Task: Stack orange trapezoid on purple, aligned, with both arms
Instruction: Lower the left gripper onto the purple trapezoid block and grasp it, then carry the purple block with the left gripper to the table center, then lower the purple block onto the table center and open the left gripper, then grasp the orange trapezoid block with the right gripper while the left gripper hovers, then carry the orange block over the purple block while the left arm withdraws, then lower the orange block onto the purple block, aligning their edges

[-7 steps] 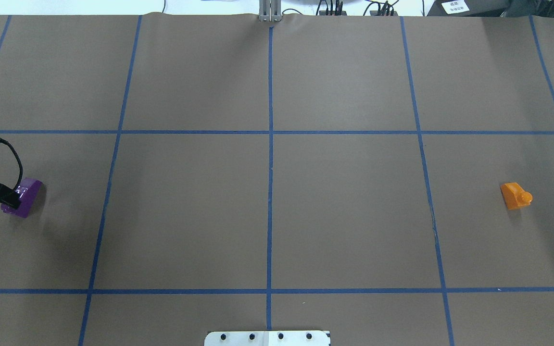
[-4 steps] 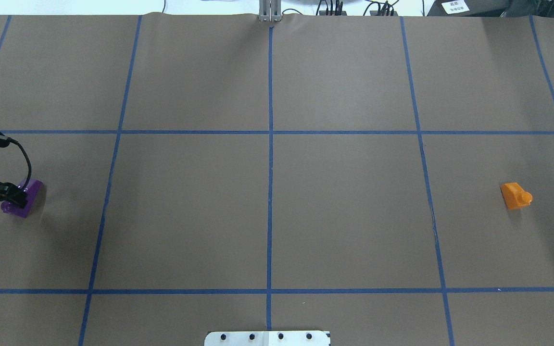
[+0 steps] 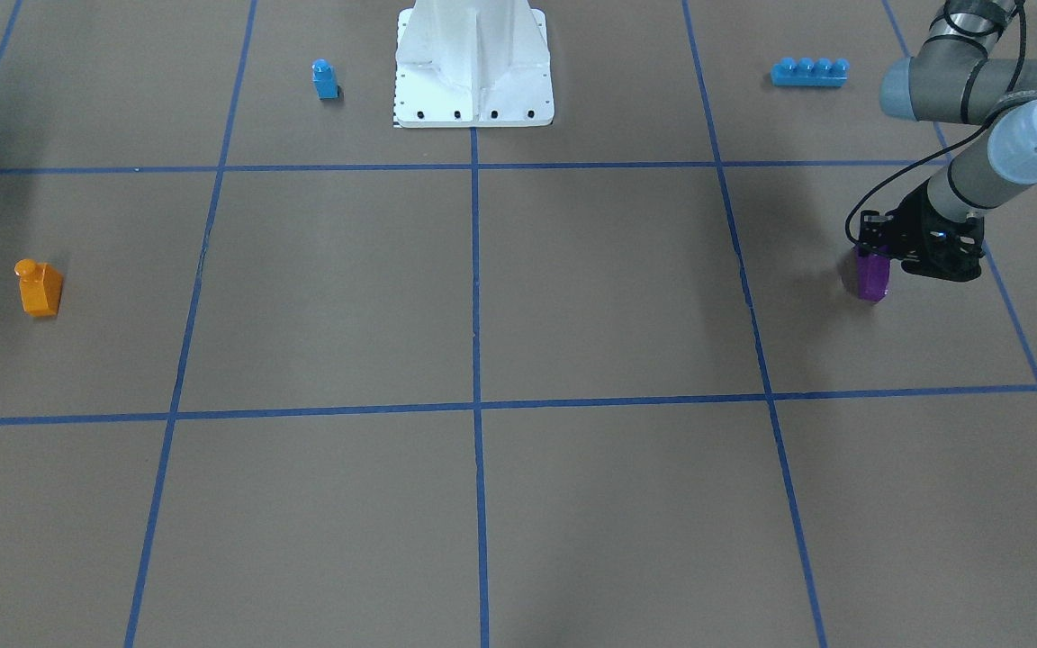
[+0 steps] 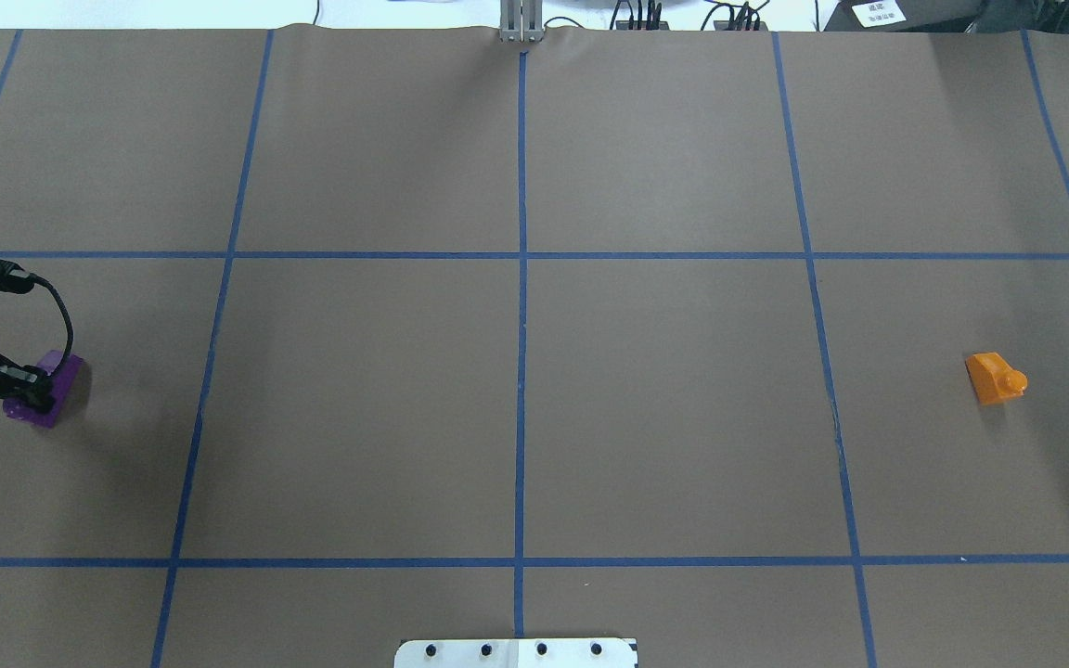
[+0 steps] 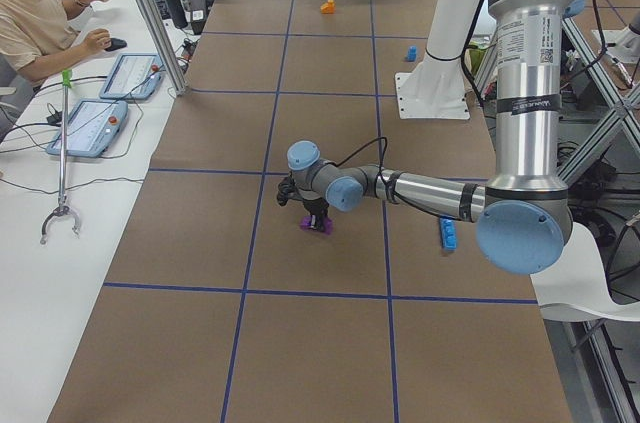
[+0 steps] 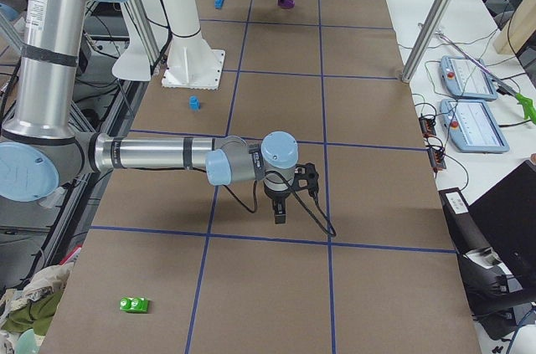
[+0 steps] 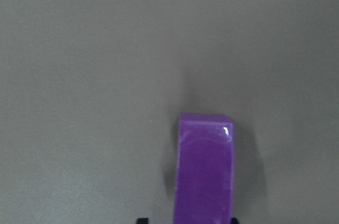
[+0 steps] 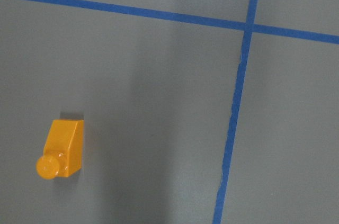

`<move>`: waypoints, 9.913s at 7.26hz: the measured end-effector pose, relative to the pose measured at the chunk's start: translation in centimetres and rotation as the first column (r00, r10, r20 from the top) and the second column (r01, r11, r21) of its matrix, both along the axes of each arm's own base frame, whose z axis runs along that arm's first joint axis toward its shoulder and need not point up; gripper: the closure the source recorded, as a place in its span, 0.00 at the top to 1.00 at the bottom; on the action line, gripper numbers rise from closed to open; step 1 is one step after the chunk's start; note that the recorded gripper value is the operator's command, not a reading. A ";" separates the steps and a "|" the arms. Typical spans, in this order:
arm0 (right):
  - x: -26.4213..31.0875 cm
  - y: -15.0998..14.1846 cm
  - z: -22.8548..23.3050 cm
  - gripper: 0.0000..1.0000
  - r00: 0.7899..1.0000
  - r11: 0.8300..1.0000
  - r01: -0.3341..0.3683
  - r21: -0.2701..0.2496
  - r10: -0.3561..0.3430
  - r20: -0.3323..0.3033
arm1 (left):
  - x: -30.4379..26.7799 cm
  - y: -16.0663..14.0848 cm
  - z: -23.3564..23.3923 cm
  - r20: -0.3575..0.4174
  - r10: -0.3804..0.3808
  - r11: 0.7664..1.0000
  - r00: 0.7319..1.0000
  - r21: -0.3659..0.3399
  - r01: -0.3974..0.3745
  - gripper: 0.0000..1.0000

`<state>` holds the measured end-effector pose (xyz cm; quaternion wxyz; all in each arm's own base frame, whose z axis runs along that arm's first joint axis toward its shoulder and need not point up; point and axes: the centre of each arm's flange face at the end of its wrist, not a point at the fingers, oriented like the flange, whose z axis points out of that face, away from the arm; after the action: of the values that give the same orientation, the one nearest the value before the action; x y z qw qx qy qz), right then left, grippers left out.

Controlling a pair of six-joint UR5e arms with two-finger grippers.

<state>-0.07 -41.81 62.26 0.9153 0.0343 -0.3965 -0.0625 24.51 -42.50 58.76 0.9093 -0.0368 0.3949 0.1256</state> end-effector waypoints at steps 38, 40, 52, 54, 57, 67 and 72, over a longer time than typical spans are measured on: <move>-10.9 -0.3 -2.2 1.00 0.997 0.994 0.062 0.086 -0.066 0.034 | 32.9 -7.5 -46.4 -0.002 -0.294 0.951 0.956 -0.100 0.293 1.00; -15.3 -0.9 -3.1 1.00 0.999 1.000 0.015 0.002 -0.015 0.037 | 33.0 -7.3 -46.4 0.000 -0.296 0.950 0.955 -0.102 0.294 1.00; -21.4 -0.1 -2.7 0.00 0.999 0.999 0.026 -0.026 -0.027 -0.037 | 32.6 -7.0 -46.1 -0.002 -0.301 0.948 0.954 -0.107 0.299 1.00; -19.6 -0.8 -8.2 0.00 0.999 1.000 -0.010 -0.015 0.010 0.037 | 30.7 -6.4 -44.8 -0.023 -0.292 0.953 0.956 -0.089 0.289 1.00; -25.6 -3.5 -19.0 0.00 0.984 0.993 -0.103 -0.060 0.110 0.141 | 22.1 -3.3 -35.3 -0.040 -0.196 0.980 0.980 0.038 0.198 1.00; -57.0 -3.7 -48.0 0.00 0.994 0.991 -0.103 -0.082 0.104 0.011 | 10.9 -2.3 -23.2 0.031 -0.141 0.990 0.990 0.009 0.141 1.00; -58.3 -4.1 -46.7 0.00 0.996 0.996 -0.084 -0.026 0.083 -0.030 | 11.0 -2.3 -23.5 0.029 -0.147 0.989 0.989 0.006 0.146 1.00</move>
<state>-58.34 -45.92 15.61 0.9231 0.0373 -0.3822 -0.0191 35.49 -44.82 35.26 0.9218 -0.0079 0.3830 0.0586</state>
